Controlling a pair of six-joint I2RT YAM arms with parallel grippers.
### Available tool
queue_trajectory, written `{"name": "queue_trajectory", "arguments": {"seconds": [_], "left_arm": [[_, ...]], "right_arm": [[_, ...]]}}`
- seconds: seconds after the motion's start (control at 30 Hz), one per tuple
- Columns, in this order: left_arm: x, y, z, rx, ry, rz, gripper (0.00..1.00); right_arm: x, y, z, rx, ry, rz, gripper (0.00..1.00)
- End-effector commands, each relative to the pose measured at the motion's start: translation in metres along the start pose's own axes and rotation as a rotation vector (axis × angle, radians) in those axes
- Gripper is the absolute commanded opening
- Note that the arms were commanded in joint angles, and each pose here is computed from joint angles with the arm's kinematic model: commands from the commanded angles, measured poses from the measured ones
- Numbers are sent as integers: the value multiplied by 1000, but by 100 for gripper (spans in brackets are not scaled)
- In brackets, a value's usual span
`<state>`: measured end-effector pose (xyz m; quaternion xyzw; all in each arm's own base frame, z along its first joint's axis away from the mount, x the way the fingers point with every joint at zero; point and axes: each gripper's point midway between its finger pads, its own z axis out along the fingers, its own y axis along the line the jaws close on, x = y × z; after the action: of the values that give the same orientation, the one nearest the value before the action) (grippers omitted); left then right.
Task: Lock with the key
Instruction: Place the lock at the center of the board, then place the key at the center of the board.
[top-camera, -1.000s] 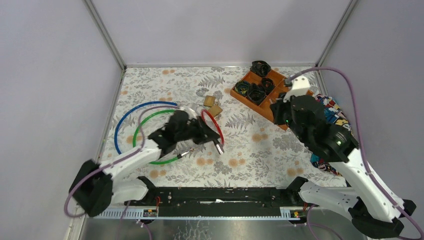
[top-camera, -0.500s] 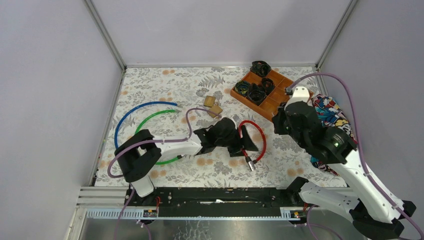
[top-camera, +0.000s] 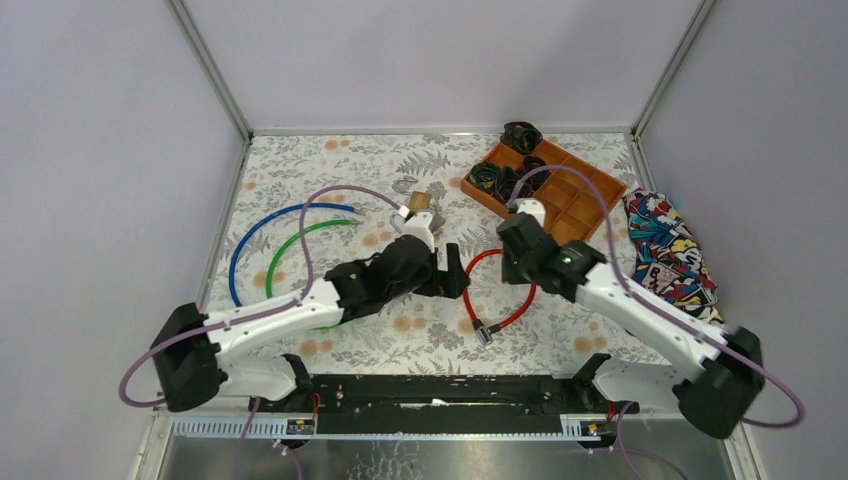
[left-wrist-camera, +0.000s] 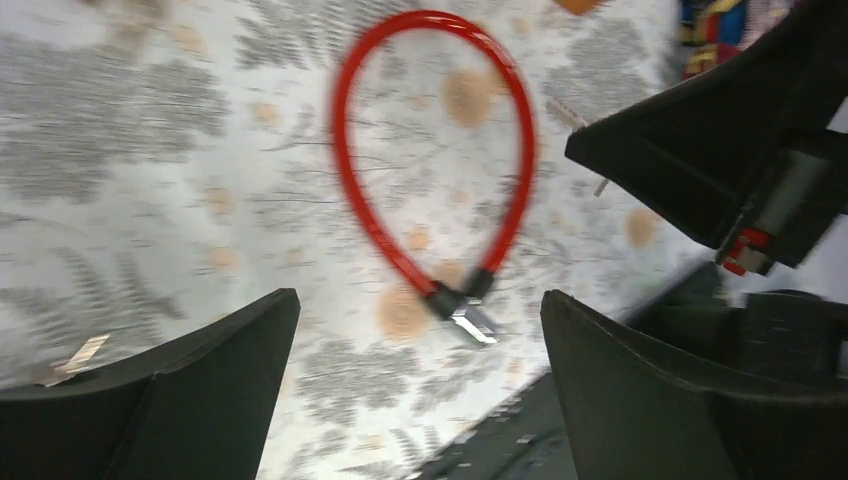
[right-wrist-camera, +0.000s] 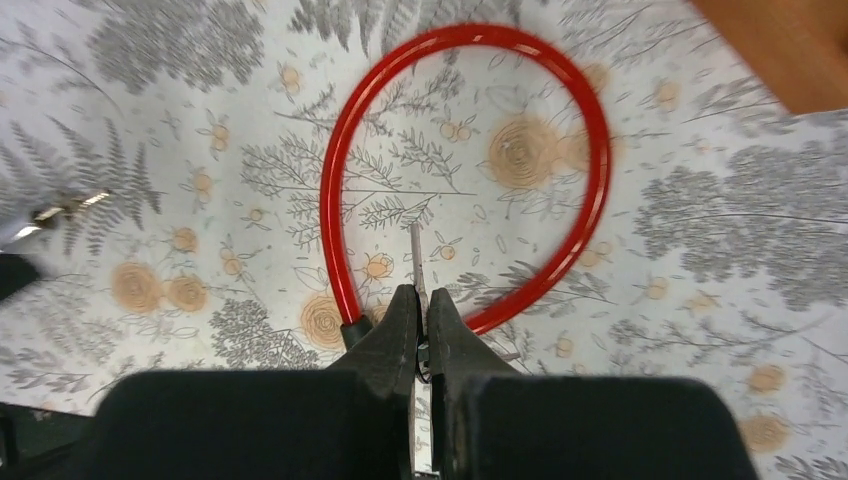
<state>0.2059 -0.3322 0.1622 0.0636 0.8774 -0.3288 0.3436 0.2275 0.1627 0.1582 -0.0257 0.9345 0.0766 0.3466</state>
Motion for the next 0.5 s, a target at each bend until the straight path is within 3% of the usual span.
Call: {"name": "queue_trajectory", "arguments": {"seconds": [0.0, 0.17, 0.23, 0.27, 0.3, 0.4, 0.47], "left_arm": [[-28, 77, -28, -257, -85, 230, 99], [-93, 144, -69, -372, -303, -34, 99], [-109, 167, -90, -415, -403, -79, 99], [-113, 178, -101, -438, -446, -103, 99], [-117, 187, -112, -459, -483, -125, 99], [-118, 207, -138, -507, -552, -175, 99], [-117, 216, -150, -538, -576, -172, 99]], "right_arm": [[-6, 30, 39, -65, 9, 61, 0], [22, 16, 80, 45, 156, 41, 0], [37, 16, 92, 41, 230, 36, 7], [43, 17, 96, 40, 266, 30, 18], [50, 16, 98, 51, 311, 16, 36], [51, 11, 93, 91, 365, -24, 98], [35, 8, 83, 119, 341, -52, 100]]}}
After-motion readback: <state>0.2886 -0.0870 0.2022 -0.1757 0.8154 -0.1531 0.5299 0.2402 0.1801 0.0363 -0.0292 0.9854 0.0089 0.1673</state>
